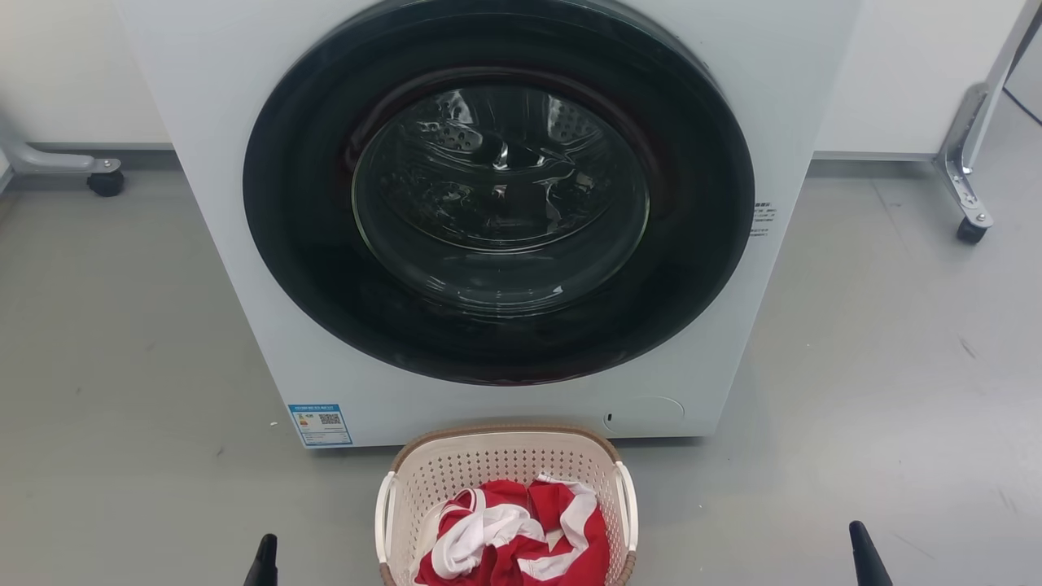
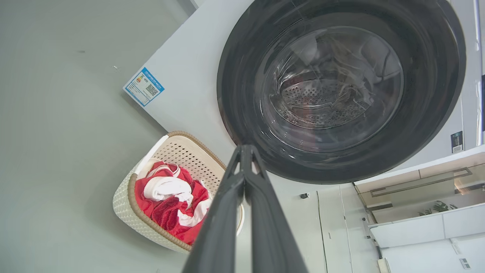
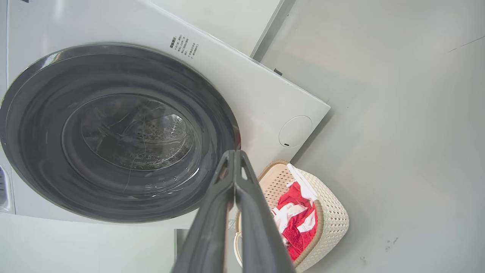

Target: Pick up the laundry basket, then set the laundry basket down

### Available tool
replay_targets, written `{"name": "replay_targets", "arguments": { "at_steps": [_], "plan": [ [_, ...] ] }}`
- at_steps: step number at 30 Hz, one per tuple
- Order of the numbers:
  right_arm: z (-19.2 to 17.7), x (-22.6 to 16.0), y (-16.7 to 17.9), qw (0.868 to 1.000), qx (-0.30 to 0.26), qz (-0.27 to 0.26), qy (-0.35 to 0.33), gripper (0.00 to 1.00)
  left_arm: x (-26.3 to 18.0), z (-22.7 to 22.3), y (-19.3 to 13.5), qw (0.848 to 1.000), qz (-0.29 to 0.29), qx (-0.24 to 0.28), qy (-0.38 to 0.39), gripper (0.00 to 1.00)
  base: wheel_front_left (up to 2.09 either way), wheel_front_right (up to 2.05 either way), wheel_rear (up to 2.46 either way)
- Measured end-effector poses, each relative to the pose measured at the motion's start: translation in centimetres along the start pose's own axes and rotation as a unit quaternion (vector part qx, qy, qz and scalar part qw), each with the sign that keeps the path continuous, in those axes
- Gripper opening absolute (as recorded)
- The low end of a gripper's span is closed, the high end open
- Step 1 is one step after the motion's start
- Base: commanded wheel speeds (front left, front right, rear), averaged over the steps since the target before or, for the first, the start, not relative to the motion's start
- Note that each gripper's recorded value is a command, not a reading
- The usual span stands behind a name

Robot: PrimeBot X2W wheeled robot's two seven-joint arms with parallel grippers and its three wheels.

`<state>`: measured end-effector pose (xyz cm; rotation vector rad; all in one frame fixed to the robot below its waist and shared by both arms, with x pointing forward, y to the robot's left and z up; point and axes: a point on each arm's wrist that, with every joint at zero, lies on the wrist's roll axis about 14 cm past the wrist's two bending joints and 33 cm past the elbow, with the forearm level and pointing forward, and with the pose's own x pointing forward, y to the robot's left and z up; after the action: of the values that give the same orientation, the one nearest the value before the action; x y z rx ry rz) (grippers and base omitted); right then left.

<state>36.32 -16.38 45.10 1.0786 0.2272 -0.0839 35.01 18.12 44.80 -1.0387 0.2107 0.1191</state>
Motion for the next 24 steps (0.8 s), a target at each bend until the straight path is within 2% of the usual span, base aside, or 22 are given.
{"name": "replay_targets", "arguments": {
  "at_steps": [12, 24],
  "plan": [
    [1.6, 0.3, 0.1, 0.996, 0.084, 0.012, -0.012, 0.0, 0.8, 0.9, -0.8, 0.996, -0.018, -0.087, -0.002, 0.0, 0.0, 0.0, 0.0],
    [3.3, 0.5, 0.3, 0.985, 0.17, 0.03, -0.03, 0.0, 1.4, 1.7, -1.5, 0.983, -0.041, -0.176, -0.005, 0.0, 0.0, 0.0, 0.0]
  ]
}}
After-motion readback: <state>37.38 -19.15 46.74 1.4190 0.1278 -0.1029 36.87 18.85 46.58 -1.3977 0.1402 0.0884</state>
